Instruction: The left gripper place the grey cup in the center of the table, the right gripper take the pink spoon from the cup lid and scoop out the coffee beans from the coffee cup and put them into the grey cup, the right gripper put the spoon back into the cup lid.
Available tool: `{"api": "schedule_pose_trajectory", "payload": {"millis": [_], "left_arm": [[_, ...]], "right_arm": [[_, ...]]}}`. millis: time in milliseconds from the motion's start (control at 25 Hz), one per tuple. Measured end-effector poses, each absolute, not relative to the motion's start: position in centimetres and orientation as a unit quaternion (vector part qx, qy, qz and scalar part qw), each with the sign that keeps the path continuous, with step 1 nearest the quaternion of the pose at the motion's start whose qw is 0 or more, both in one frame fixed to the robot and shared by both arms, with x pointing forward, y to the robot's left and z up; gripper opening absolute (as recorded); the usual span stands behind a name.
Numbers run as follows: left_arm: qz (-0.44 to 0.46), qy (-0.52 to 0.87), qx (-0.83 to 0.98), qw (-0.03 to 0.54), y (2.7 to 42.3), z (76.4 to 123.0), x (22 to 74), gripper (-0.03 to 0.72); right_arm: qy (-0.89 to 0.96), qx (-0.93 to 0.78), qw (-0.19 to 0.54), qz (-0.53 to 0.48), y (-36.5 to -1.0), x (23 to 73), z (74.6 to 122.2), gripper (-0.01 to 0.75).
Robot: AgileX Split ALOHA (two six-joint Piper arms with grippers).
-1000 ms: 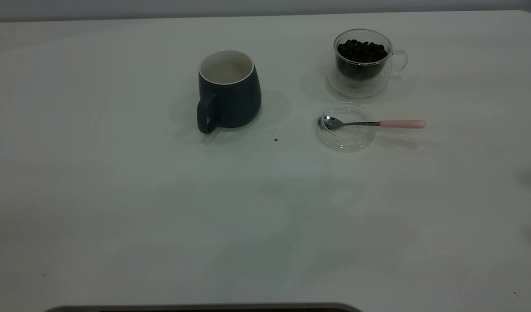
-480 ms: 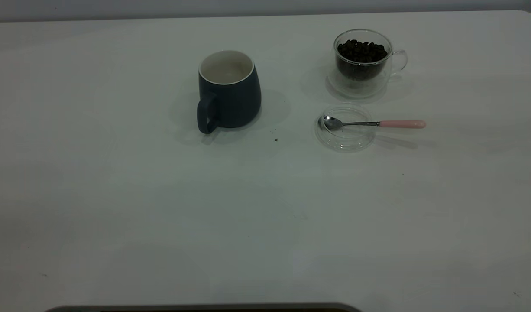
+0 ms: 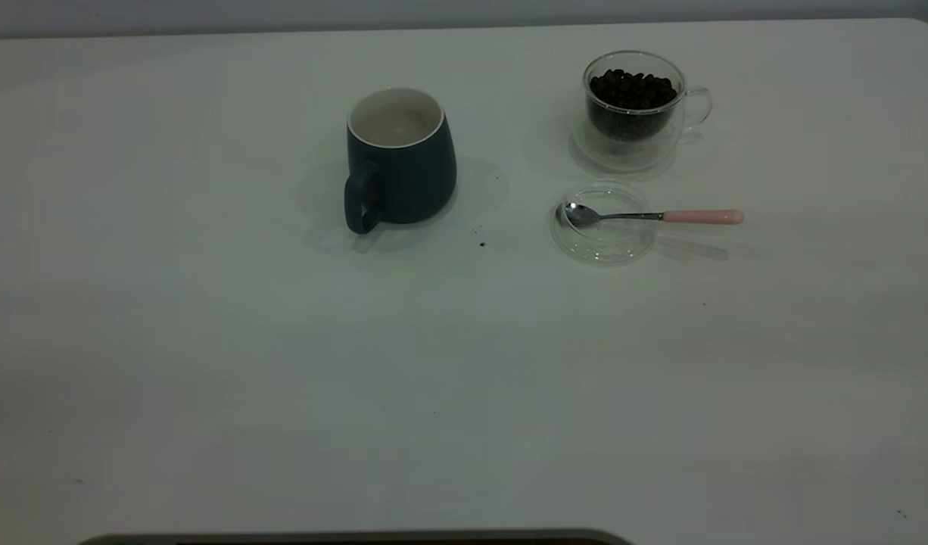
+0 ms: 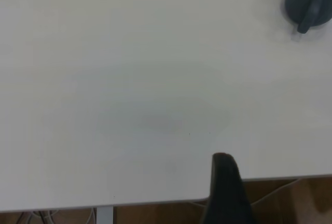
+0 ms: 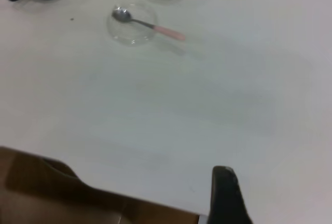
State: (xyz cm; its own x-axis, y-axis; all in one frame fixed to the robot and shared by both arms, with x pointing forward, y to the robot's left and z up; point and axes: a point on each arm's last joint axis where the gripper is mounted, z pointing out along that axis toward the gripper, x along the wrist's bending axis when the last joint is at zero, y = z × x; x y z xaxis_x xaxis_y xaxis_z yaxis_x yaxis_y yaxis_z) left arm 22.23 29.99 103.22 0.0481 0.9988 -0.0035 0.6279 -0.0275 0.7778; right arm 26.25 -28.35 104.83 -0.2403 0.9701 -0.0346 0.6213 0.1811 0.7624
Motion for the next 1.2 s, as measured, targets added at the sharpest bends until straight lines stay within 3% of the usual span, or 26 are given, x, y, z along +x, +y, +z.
{"api": "schedule_pose_trajectory", "payload": {"millis": [360, 1200], "left_arm": [[0.296, 0.623, 0.653, 0.313, 30.0, 103.2, 22.2, 0.565], [0.296, 0.623, 0.653, 0.313, 30.0, 103.2, 22.2, 0.565]], "right_arm": [[0.695, 0.535, 0.326, 0.353, -28.9, 23.8, 104.5, 0.524], [0.685, 0.556, 0.318, 0.348, -29.0, 23.8, 104.0, 0.524]]}}
